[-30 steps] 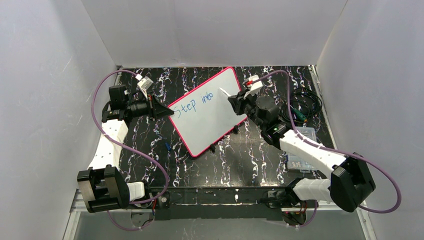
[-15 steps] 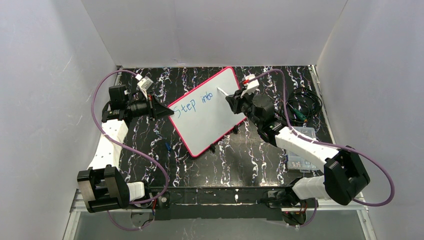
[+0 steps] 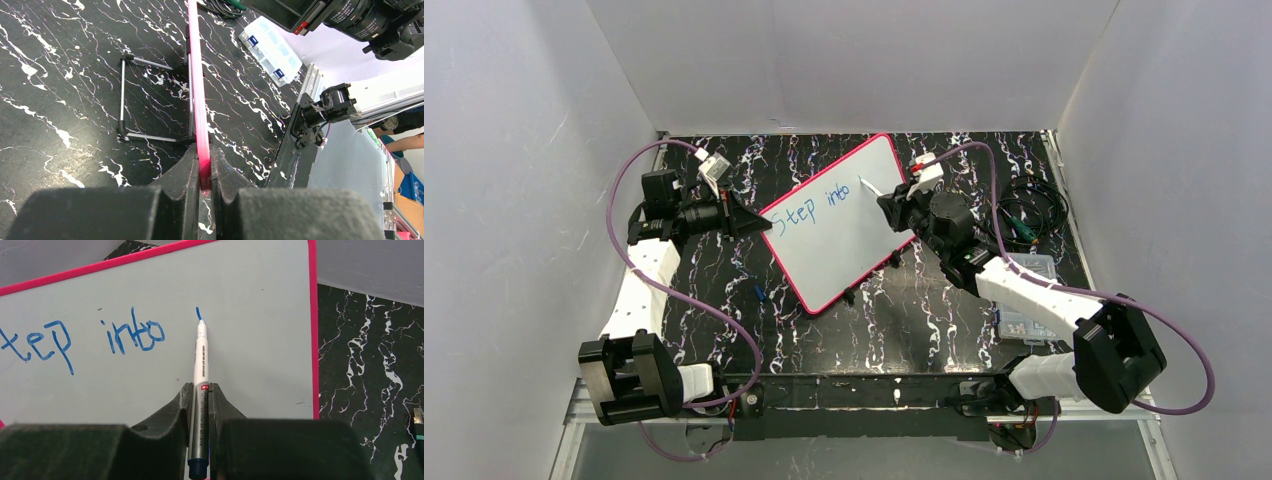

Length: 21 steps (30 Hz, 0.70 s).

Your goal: Write a sentence on the whiteboard

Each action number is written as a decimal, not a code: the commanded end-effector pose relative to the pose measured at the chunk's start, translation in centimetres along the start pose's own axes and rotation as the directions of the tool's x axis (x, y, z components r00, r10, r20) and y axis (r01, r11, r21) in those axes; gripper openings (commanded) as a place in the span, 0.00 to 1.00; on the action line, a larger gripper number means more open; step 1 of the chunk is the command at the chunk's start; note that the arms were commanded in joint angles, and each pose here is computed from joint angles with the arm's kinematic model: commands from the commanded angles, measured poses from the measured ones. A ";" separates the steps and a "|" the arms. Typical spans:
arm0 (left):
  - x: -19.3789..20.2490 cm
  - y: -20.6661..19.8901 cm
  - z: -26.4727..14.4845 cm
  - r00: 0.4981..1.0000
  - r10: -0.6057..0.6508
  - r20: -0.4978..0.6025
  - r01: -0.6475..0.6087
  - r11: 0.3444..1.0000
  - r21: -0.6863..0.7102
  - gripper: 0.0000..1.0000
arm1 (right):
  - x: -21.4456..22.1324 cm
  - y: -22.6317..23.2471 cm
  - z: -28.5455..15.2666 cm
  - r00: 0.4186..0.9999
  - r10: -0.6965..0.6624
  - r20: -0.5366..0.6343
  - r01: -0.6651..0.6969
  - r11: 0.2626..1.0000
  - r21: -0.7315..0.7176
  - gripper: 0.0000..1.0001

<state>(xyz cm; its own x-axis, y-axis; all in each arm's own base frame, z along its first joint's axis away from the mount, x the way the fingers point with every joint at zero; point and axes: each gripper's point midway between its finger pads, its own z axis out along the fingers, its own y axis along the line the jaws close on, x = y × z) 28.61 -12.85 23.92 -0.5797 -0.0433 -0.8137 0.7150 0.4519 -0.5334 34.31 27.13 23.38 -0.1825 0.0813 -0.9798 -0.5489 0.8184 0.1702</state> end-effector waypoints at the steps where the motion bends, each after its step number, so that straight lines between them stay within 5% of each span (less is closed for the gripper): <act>1: 0.1 -2.2 0.1 1.000 0.023 -0.012 -0.022 0.996 0.082 0.00 | -2.2 -0.3 -0.5 0.998 0.002 0.062 -0.003 1.000 0.021 0.01; 21: 0.1 -2.2 0.1 1.000 0.026 -0.012 -0.025 0.996 0.082 0.00 | -4.5 -0.3 0.8 0.993 -0.018 0.121 0.014 0.999 0.029 0.01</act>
<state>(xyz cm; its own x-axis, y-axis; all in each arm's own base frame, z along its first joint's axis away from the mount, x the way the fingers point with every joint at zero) 28.60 -12.85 23.93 -0.5786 -0.0426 -0.8145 0.7164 0.4510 -0.5324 35.00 26.73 24.59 -0.1533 0.0956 -0.9835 -0.5259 0.8347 0.1631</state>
